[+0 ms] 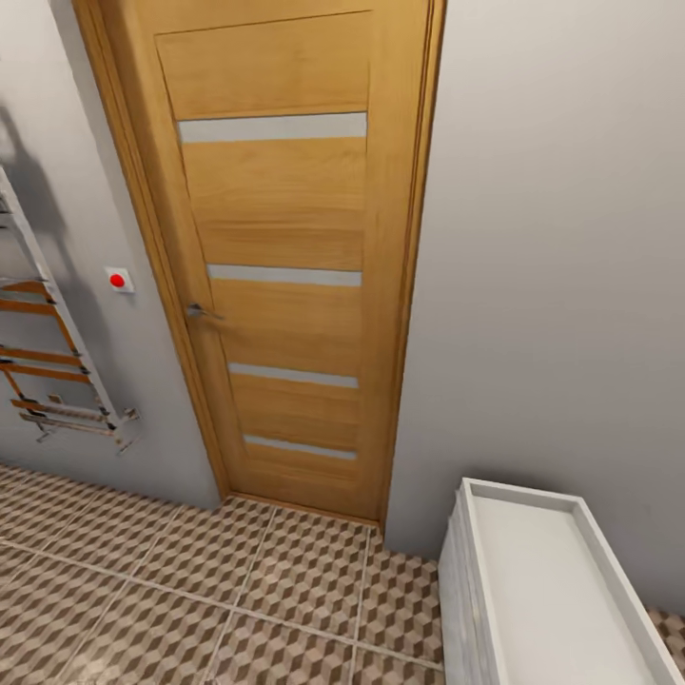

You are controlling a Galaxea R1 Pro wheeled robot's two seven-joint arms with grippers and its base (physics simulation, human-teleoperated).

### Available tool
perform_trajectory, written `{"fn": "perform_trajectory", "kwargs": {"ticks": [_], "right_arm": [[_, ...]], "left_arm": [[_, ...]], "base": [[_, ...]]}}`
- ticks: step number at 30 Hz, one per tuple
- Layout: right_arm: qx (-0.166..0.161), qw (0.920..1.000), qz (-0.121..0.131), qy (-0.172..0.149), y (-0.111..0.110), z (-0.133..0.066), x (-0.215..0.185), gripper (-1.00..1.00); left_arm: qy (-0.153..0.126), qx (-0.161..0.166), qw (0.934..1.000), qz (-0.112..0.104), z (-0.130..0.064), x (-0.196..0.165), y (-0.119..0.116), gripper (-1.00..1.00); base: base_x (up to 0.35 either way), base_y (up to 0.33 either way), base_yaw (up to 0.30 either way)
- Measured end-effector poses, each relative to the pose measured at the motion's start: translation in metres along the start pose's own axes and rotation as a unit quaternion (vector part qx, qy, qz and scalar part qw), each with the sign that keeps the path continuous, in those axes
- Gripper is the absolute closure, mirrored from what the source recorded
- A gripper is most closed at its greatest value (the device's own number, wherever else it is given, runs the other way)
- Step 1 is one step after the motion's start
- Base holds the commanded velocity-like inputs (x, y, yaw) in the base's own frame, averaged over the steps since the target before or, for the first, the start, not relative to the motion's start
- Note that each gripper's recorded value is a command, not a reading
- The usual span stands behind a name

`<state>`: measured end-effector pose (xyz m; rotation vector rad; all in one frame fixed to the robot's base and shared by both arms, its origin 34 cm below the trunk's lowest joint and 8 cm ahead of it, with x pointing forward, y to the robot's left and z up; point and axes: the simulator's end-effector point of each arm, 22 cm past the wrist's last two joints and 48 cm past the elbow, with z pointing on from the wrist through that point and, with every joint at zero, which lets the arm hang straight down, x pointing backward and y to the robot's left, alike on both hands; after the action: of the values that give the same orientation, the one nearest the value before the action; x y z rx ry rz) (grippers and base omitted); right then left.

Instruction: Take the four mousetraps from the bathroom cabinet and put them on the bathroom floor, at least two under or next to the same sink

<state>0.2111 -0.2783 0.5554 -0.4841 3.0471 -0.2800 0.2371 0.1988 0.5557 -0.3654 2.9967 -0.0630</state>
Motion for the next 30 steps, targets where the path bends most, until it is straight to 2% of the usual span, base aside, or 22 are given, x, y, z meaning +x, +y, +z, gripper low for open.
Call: {"fn": "perform_trajectory", "kwargs": {"ticks": [30], "right_arm": [[0.000, 1.0000, 0.000, 0.000, 0.0000, 0.0000, 0.0000, -1.00]], "left_arm": [[0.000, 0.000, 1.0000, 0.000, 0.0000, 0.0000, -0.0001, -1.00]], "base": [[0.000, 0.000, 0.283]]}}
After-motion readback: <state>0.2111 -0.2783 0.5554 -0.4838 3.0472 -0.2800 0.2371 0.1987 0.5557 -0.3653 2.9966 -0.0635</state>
